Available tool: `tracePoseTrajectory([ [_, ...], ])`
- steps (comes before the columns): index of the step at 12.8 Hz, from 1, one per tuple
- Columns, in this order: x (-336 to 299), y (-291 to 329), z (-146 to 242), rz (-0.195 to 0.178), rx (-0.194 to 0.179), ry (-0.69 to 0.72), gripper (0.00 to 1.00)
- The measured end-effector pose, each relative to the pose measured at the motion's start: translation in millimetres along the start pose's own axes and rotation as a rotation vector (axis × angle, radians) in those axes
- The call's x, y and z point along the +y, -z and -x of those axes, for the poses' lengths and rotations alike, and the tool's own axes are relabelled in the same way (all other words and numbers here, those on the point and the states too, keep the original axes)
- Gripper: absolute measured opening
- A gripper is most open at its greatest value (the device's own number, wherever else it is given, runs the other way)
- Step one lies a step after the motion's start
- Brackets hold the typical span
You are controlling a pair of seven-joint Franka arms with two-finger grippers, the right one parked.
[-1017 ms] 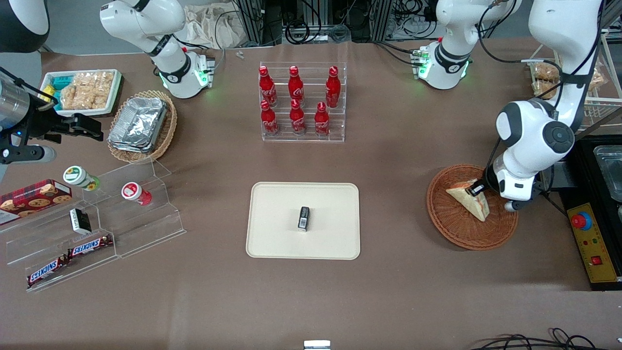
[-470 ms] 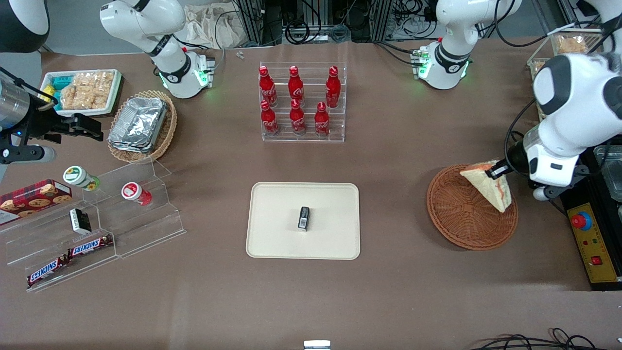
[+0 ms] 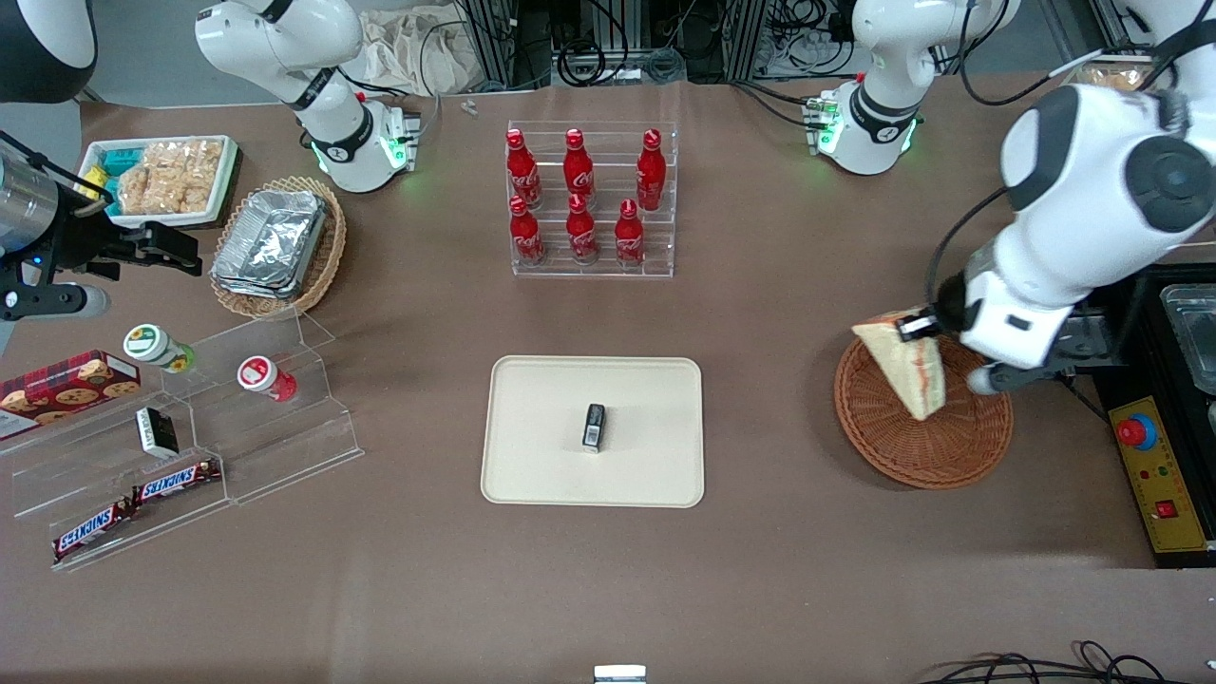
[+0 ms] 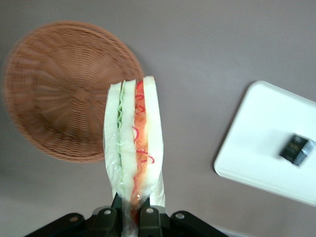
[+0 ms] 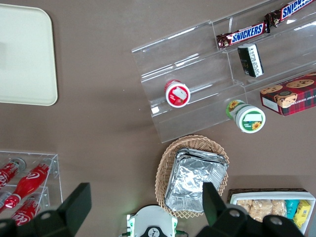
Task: Place sandwich from basket to tray
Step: 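Lift the sandwich out of the basket and carry it toward the white tray, then lower the sandwich onto the tray beside the black box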
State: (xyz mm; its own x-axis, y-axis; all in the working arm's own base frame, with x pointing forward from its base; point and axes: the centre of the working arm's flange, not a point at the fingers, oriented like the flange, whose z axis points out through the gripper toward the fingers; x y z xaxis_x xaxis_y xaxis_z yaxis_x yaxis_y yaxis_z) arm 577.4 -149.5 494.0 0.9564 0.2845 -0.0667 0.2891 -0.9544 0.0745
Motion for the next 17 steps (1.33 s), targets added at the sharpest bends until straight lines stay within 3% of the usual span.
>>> tracePoseTrajectory([
  [4, 89, -32, 26, -0.036, 0.011, -0.213, 0.15],
  [9, 186, -109, 73, -0.017, 0.039, -0.411, 0.15],
  [11, 209, -146, 85, -0.031, 0.062, -0.458, 0.15],
  [17, 223, -223, 85, -0.023, 0.045, -0.504, 0.15],
])
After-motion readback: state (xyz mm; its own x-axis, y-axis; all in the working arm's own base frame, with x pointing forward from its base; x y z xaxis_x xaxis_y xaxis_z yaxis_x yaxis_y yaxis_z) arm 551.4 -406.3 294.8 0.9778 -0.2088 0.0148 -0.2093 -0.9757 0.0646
